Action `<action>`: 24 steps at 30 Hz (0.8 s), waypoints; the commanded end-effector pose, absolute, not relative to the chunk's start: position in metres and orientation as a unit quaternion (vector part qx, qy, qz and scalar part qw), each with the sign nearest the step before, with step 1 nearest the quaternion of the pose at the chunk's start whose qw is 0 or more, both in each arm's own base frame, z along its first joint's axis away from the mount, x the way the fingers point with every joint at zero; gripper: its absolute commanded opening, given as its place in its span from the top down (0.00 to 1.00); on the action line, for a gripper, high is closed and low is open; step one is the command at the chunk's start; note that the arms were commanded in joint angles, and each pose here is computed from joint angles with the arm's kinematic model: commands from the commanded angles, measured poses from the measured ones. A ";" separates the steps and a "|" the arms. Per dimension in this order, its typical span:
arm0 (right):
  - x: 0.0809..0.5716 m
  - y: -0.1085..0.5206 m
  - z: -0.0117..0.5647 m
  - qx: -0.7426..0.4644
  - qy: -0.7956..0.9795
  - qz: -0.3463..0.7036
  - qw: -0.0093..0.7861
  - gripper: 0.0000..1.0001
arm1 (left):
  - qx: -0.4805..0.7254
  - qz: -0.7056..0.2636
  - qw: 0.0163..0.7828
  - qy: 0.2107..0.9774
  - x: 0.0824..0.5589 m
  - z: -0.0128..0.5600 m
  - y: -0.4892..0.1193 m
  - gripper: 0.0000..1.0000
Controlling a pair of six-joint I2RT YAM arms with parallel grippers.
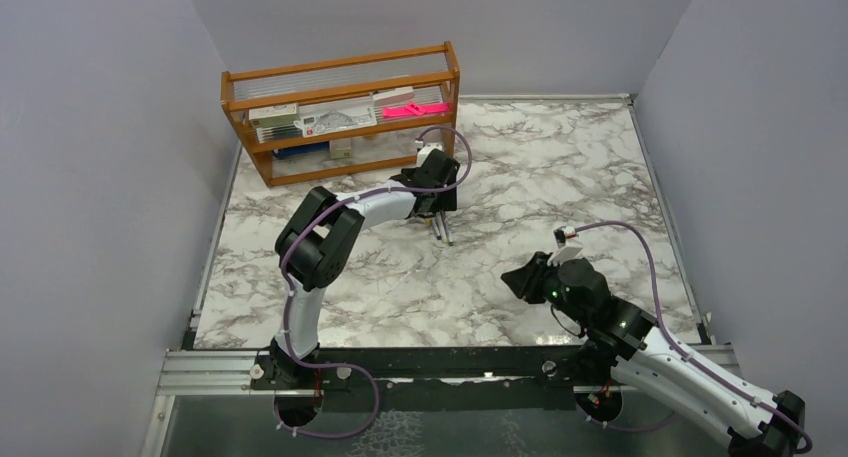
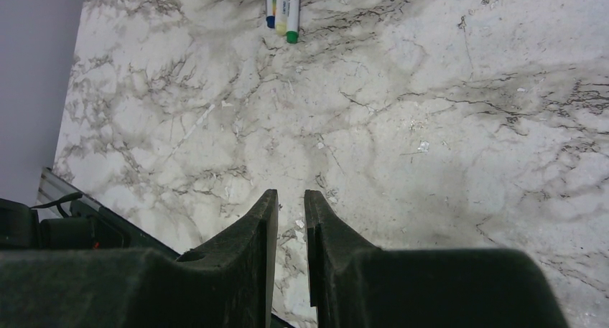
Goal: Insert the pens into the pen caps
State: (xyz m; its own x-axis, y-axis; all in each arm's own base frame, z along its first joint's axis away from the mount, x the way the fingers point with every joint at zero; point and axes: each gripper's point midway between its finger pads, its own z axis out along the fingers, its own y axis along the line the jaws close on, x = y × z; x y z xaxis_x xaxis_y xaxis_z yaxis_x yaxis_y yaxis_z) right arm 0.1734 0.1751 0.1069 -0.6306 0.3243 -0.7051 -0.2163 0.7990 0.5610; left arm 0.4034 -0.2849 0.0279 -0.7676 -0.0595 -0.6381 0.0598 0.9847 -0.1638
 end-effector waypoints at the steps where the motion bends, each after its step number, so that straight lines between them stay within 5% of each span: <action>1: 0.177 0.173 0.111 0.033 0.841 0.312 0.441 0.80 | 0.003 -0.013 0.273 0.962 0.374 -0.021 -0.255 0.22; 16: 0.179 0.182 0.109 0.025 0.840 0.321 0.437 0.80 | 0.015 -0.007 0.264 0.964 0.367 -0.024 -0.252 0.42; 24: 0.181 0.196 0.099 0.012 0.841 0.335 0.423 0.80 | 0.022 -0.029 0.277 0.960 0.364 -0.002 -0.257 0.15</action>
State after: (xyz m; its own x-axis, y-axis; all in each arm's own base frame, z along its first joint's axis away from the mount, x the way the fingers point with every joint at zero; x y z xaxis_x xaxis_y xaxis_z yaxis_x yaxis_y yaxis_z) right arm 0.1790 0.1839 0.0996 -0.6391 0.3133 -0.7024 -0.2227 0.7988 0.5589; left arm 0.4022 -0.2790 0.0254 -0.7597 -0.0344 -0.6493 0.0489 0.9928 -0.1098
